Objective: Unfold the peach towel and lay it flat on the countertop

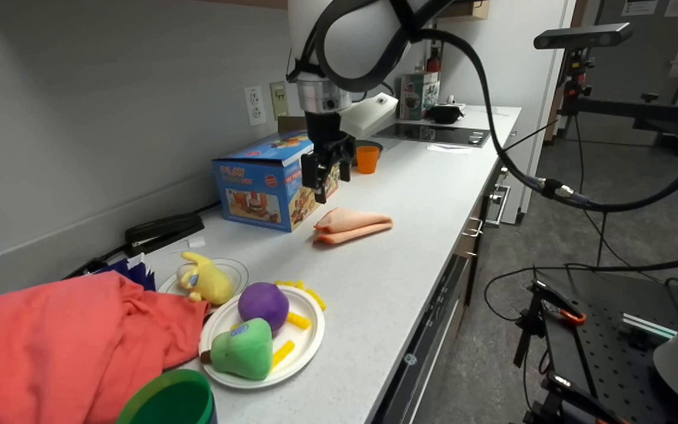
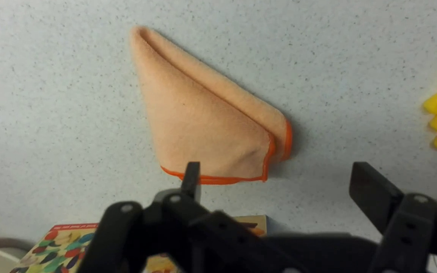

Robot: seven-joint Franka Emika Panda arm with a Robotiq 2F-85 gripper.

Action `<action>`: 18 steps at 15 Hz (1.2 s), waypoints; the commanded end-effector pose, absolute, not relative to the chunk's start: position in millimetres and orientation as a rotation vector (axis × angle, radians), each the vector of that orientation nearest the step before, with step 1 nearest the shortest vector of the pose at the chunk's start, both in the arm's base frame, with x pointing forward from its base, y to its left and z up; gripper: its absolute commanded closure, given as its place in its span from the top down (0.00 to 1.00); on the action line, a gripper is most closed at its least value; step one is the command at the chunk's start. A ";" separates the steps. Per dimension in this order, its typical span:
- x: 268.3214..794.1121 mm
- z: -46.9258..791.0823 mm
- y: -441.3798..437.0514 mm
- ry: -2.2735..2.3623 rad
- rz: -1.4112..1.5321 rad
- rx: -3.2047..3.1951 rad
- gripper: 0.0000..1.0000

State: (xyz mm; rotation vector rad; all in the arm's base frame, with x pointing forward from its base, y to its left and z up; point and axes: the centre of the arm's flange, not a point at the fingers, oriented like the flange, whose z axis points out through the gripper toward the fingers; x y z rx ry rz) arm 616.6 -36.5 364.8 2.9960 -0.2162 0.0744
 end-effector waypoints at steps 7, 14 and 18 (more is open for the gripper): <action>633.4 335.7 -51.1 -0.192 0.069 2.992 1.00; 652.1 301.4 -57.9 -0.220 0.100 3.003 1.00; 658.5 289.9 -64.2 -0.268 0.088 3.026 0.77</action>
